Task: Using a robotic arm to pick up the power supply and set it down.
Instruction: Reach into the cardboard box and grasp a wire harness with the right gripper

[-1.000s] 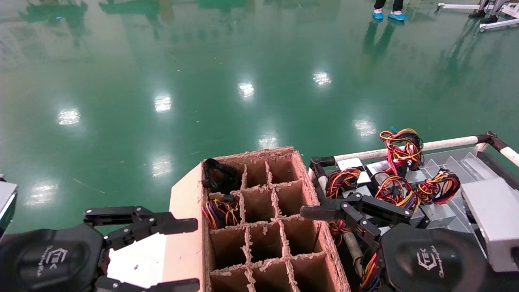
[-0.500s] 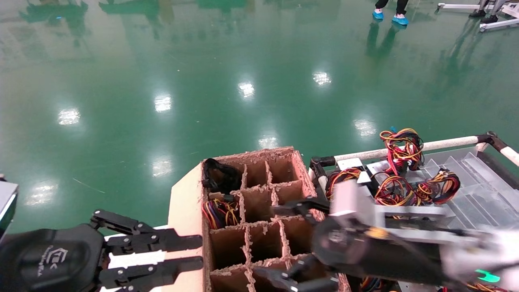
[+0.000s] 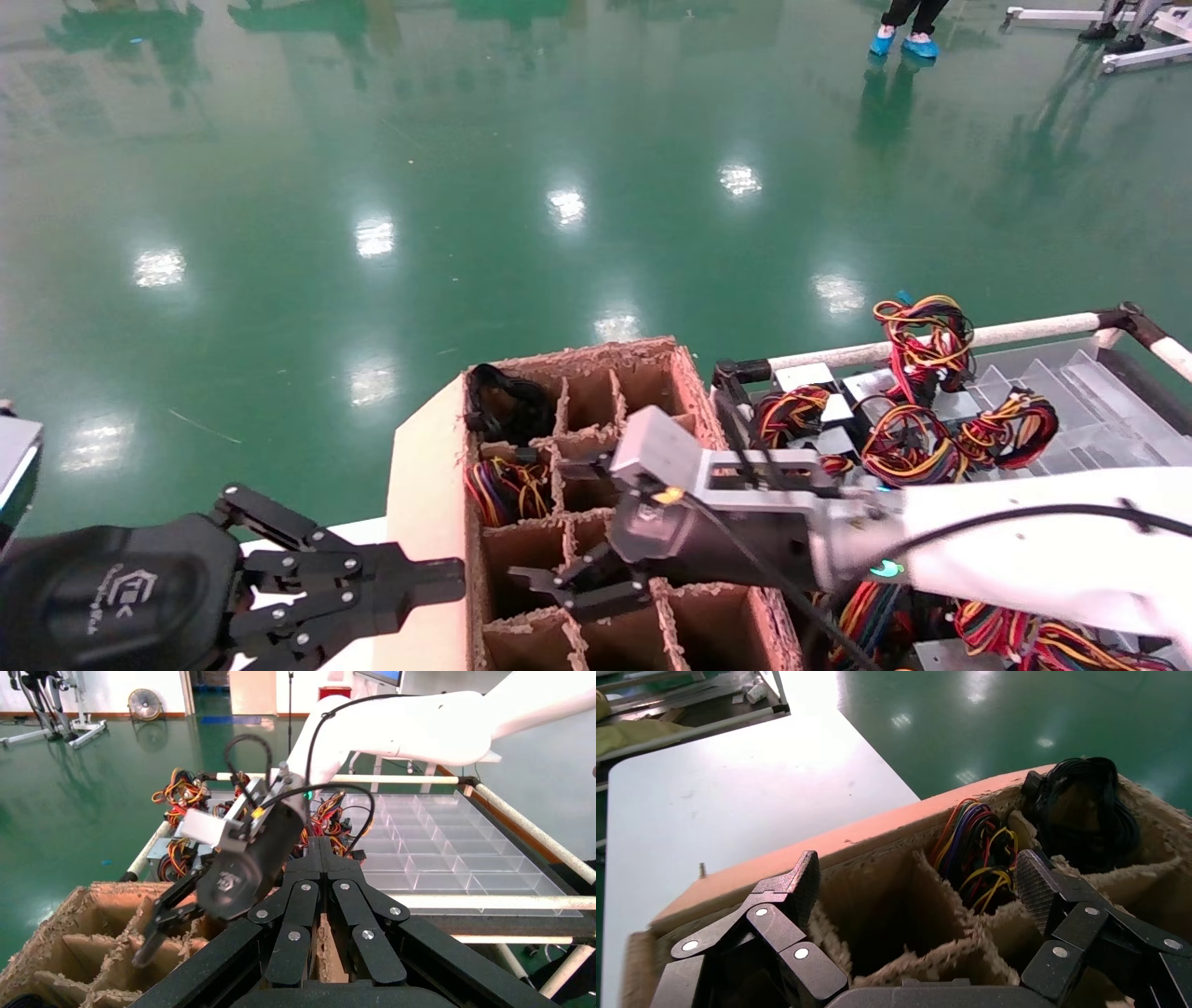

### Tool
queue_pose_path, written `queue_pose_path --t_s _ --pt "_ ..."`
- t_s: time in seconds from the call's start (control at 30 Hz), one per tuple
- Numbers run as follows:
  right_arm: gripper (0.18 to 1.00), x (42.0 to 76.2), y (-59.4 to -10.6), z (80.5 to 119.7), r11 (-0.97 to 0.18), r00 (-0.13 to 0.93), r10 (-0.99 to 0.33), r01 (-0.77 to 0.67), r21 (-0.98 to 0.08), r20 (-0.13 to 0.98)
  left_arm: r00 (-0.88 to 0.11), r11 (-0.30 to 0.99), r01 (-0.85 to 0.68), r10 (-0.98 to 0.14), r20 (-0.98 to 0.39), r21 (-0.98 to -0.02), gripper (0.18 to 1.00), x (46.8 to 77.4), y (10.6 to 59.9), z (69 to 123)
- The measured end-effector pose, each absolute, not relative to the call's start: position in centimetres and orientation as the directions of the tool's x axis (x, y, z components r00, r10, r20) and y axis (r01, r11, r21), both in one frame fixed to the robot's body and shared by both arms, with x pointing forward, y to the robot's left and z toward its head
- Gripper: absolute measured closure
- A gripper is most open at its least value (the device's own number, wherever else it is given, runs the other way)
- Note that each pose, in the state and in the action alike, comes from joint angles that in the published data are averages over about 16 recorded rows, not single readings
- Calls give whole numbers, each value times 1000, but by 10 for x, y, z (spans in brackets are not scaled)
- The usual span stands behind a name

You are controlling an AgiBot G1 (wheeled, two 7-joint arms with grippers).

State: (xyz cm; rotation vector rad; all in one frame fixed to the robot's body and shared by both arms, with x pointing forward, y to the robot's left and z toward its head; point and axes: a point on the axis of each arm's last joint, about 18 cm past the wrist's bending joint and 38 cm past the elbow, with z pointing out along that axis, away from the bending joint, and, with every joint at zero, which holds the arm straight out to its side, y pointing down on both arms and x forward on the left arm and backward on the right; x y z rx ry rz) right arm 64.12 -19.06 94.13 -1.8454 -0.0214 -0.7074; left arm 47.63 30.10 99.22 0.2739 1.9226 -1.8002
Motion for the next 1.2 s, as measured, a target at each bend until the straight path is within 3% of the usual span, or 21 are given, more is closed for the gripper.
queue_pose_path --t_s 0.6,0.87,1.2 --pt "191 677 -147 935 -451 804 -292 362 -816 518 -861 111 463 -181 -476 -879 951 476 301 992" --pt "241 689 -136 936 -471 786 -305 367 -802 538 -861 111 463 -181 -476 -879 849 476 301 992" --pt "399 700 -130 933 -479 773 -325 362 -799 545 -861 111 463 -181 -476 -879 651 476 301 992"
